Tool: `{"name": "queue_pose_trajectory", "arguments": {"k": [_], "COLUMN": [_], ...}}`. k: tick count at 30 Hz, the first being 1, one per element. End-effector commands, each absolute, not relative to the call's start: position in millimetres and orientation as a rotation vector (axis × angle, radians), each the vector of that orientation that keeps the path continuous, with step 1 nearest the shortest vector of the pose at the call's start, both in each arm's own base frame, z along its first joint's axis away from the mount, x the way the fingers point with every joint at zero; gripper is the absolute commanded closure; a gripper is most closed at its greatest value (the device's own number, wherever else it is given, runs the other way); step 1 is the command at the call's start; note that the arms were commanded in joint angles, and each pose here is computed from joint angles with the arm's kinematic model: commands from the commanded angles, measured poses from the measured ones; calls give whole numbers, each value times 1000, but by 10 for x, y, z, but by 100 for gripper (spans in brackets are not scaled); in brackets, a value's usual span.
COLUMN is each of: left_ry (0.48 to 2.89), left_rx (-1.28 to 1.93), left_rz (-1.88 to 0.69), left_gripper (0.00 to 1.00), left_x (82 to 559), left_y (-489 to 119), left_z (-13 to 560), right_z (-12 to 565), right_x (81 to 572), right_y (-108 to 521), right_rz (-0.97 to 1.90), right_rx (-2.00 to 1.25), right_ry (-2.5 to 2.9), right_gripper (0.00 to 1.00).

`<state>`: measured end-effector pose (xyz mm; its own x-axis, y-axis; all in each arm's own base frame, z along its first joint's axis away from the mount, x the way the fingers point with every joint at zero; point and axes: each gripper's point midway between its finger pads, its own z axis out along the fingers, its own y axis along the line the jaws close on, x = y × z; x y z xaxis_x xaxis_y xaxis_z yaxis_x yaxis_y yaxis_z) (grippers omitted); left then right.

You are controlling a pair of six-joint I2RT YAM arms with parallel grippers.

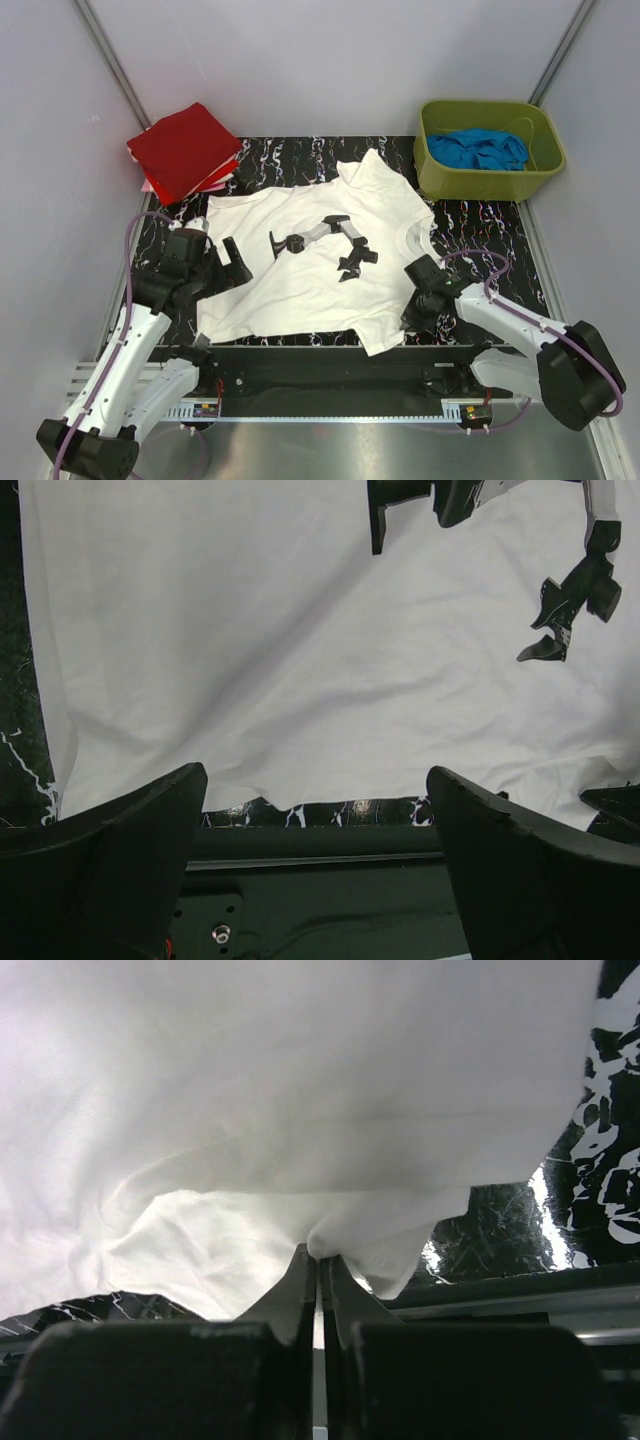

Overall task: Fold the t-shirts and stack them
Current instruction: Fold the tshirt

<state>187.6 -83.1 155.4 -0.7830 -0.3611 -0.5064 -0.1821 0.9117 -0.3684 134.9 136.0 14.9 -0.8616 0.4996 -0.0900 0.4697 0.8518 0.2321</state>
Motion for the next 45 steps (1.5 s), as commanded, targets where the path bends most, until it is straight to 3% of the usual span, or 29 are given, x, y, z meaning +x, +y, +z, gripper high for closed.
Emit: {"name": "queue_pose_trajectory", "arguments": {"k": [1, 8, 11, 22, 27, 38, 43, 45], "left_ry": [2480, 2607, 2649, 2862, 2922, 2889, 2835, 2814], "left_rx": [-412, -496, -506, -455, -408, -537, -587, -601], "left_rz": [-403, -275, -225, -425, -262, -258, -234, -225], "left_gripper": [1, 1, 1, 1, 1, 1, 26, 29], "left_x": [1864, 1463, 1301, 851, 746, 664, 746, 778], "left_y": [-825, -682, -640, -1236, -1315, -1209, -1173, -1157], "left_z": [1564, 1537, 1491, 748, 514, 140, 129, 131], "right_z": [357, 1594, 1857, 1911, 1885, 1824, 1823, 1827], "right_x": [1440, 1733, 1784, 1835, 1817, 1777, 1784, 1778], "right_y": [1382, 1017, 895, 763, 753, 760, 796, 791], "right_rz": [365, 338, 275, 195, 192, 205, 224, 219], "right_rx": [682, 688, 664, 650, 645, 629, 625, 616], "right_ry": [2809, 2442, 2390, 2345, 2350, 2363, 2371, 2373], "right_gripper": [100, 100, 100, 100, 100, 100, 100, 100]}}
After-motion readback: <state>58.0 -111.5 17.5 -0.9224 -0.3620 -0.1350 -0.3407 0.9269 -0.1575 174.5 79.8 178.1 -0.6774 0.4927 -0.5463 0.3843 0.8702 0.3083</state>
